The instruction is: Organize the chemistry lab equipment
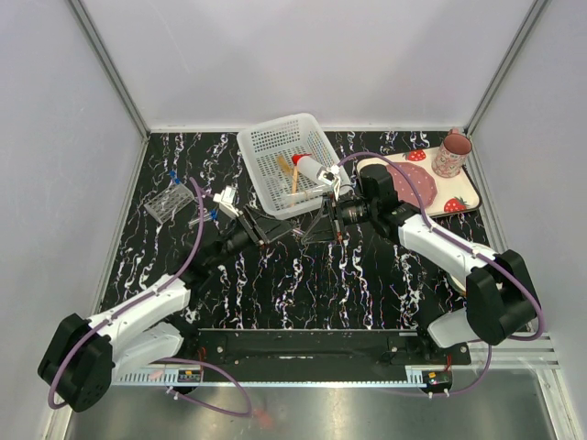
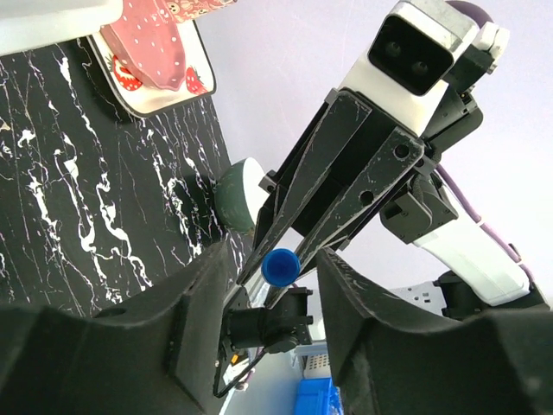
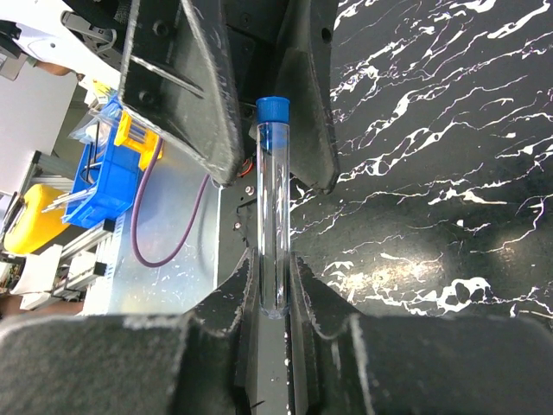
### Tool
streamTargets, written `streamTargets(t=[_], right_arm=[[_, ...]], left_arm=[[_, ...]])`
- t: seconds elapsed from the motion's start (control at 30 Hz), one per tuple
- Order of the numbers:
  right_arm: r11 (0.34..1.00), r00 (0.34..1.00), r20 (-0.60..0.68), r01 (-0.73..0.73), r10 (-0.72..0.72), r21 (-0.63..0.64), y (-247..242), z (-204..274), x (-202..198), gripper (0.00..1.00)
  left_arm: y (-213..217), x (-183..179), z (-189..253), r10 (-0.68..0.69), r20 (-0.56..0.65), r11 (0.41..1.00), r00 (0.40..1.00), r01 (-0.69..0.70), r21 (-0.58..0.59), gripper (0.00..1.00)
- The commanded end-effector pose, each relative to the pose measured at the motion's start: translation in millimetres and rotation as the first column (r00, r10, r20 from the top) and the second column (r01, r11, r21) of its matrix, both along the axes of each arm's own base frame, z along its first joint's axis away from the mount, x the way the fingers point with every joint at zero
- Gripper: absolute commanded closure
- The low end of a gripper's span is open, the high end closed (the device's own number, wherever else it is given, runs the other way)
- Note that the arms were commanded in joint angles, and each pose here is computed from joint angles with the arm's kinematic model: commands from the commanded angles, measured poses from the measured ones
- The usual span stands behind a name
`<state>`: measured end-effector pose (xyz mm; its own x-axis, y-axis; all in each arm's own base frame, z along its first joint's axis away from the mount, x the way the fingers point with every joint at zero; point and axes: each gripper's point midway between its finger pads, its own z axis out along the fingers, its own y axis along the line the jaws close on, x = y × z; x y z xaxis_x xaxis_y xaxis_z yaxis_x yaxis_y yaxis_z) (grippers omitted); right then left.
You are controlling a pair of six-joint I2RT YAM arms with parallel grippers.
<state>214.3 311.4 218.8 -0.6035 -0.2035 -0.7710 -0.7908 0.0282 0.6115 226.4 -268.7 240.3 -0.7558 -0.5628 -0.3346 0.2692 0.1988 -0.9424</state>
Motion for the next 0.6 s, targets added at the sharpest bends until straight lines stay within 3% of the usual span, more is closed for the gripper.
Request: streamTargets(t=[0.0,0.3,0.57], right_arm=[[0.999,0.999,0.045,-0.001,0.0,0.032,-0.6,8.9,2.1,0.92],[1.0,0.999,0.046,-0.001,-0.001,0.03,-1.6,6.5,1.7,0.93],[1.0,0.999,0.046,-0.002,0.001,0.026,-1.6,4.1,1.1,0.93]], left_arm=[[-3.9,-0.1,46.3,-0.01,0.128,0.997,0.992,0.019,-0.076,0.54],[-3.6,2.3,41.5,0.001,0.122,1.0,0.993,0.002,-0.029,0.58],[-3.4,3.4,39.8,-0.001,0.123,0.999,0.992,-0.003,0.034,0.69]])
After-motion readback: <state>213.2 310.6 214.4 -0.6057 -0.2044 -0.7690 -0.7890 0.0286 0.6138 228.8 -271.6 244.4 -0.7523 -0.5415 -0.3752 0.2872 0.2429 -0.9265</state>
